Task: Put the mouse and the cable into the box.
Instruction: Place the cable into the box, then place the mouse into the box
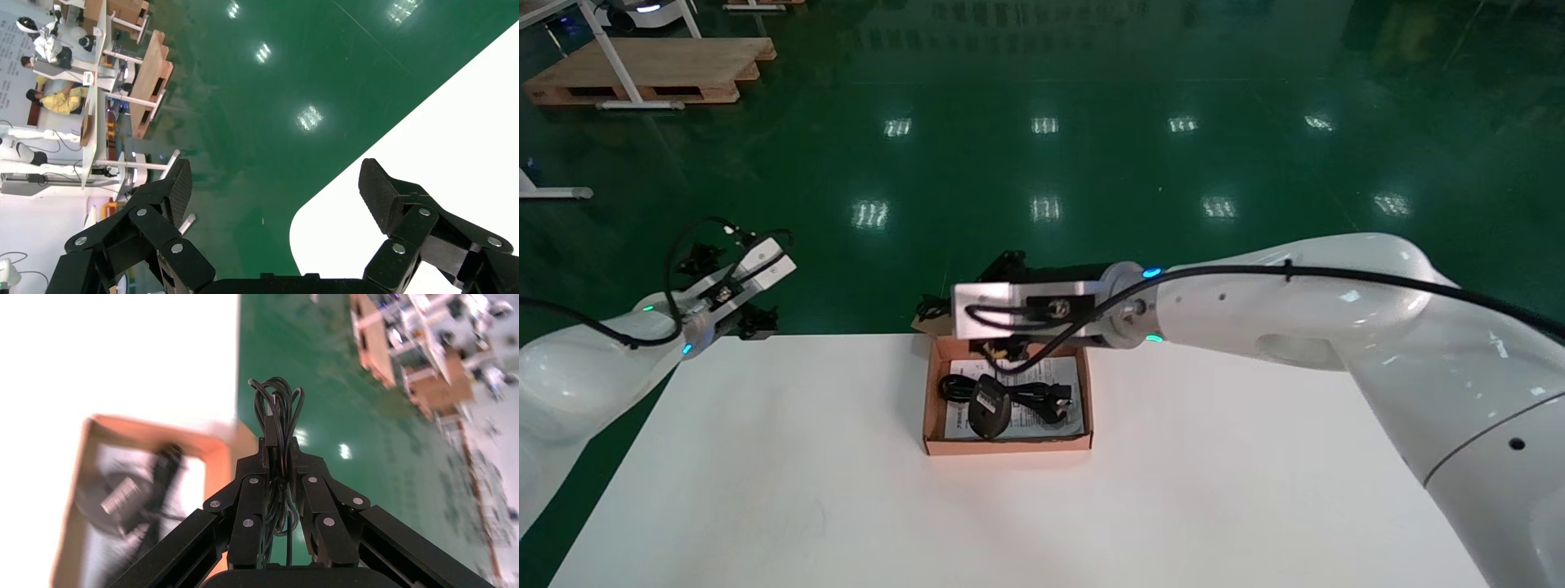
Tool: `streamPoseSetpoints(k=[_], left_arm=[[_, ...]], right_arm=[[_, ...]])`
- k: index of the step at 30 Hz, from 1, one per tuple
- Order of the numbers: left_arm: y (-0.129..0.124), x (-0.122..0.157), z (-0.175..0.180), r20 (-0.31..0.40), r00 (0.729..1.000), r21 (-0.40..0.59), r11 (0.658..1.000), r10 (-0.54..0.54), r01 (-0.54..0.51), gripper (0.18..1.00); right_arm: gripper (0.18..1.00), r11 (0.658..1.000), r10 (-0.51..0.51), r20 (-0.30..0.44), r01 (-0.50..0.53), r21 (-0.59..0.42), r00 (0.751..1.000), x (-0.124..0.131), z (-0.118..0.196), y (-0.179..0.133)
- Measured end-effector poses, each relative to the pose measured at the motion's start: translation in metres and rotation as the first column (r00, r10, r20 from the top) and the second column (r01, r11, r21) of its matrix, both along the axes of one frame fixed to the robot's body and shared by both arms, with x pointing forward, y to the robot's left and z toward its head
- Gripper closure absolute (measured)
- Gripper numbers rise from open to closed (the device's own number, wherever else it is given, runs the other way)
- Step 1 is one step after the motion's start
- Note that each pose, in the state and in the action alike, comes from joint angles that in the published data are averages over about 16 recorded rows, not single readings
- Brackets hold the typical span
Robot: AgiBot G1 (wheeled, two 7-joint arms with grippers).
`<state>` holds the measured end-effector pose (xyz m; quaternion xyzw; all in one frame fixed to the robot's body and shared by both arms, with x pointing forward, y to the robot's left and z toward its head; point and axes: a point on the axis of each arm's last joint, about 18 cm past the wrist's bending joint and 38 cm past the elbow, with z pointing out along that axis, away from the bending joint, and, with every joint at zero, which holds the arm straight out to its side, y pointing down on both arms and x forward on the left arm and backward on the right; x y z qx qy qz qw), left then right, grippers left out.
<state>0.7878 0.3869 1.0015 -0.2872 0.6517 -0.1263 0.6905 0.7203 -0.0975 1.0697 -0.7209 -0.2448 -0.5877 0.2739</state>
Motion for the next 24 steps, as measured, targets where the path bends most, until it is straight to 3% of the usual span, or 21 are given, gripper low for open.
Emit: streamPoseSetpoints(k=[8,24], left_arm=[[0.000,0.000,0.000,0.000,1.000,0.000,1.000,0.000,0.000,0.183],[0.001,0.000,0.000,0.000,1.000,-0.001,1.000,0.001,-0.001,0.183]], right_arm=[[0.949,1.000,0.013,-0.045,-0.014,-0.020,0.999,-0.004,-0.023,0.022],[0.949,0.995,-0.099,-0.100,0.097,-0.027,0.990,0.016,-0.057,0.008]])
